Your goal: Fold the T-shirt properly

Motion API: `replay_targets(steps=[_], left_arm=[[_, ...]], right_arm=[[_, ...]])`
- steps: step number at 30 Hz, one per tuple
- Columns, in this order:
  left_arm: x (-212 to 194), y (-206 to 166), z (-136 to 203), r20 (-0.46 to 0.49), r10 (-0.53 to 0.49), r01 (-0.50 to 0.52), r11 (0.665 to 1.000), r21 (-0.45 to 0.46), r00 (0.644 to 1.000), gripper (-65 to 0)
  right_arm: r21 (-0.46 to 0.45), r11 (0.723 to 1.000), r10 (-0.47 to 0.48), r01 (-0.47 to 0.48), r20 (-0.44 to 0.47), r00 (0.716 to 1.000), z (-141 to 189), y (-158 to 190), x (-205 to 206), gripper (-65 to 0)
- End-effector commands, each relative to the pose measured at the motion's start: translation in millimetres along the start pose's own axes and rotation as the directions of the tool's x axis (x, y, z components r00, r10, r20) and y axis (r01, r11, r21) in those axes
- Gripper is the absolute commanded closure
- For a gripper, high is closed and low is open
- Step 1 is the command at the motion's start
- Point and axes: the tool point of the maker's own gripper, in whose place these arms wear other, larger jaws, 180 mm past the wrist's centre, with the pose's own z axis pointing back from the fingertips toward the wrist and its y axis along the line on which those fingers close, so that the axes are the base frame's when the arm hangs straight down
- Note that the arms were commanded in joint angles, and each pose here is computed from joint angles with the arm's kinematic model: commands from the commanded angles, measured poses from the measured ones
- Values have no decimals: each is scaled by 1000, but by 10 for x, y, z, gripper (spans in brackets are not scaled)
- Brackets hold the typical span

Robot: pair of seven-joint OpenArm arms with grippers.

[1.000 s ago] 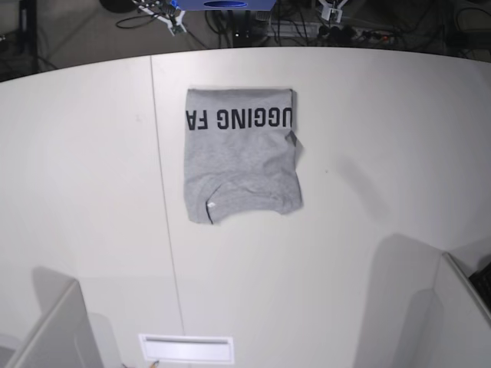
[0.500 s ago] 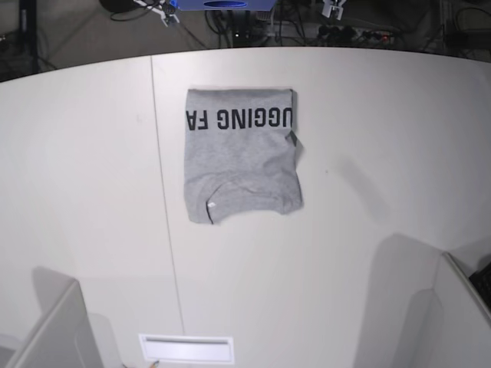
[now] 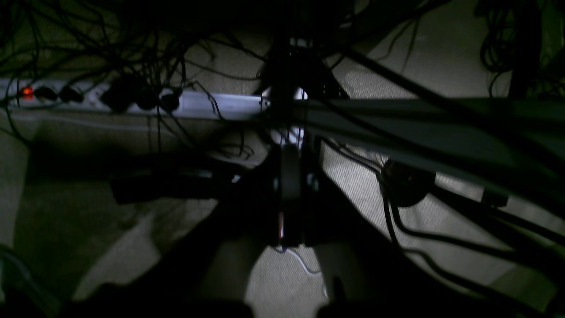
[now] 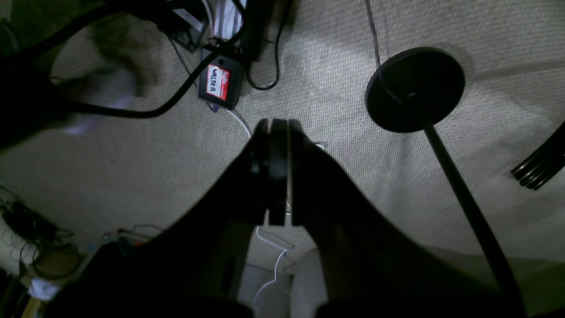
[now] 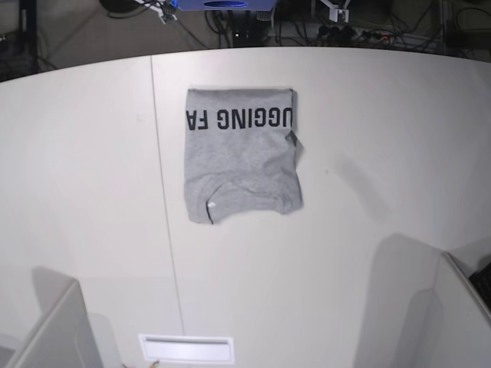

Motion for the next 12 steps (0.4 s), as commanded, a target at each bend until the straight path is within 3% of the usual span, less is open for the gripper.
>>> replay_targets(steps=[1,12], left_arm=[[-77,-3,42,-11,3,-3,1000,-5,1000,0],[-37,-18,18,-5,1,-1,1000,-8,1000,0]], right_arm=[[14,1000,-3,3,-8,1000,2,66,-67,0],[-12,1000,3,-3,2,1000,32,-104,-84,0]])
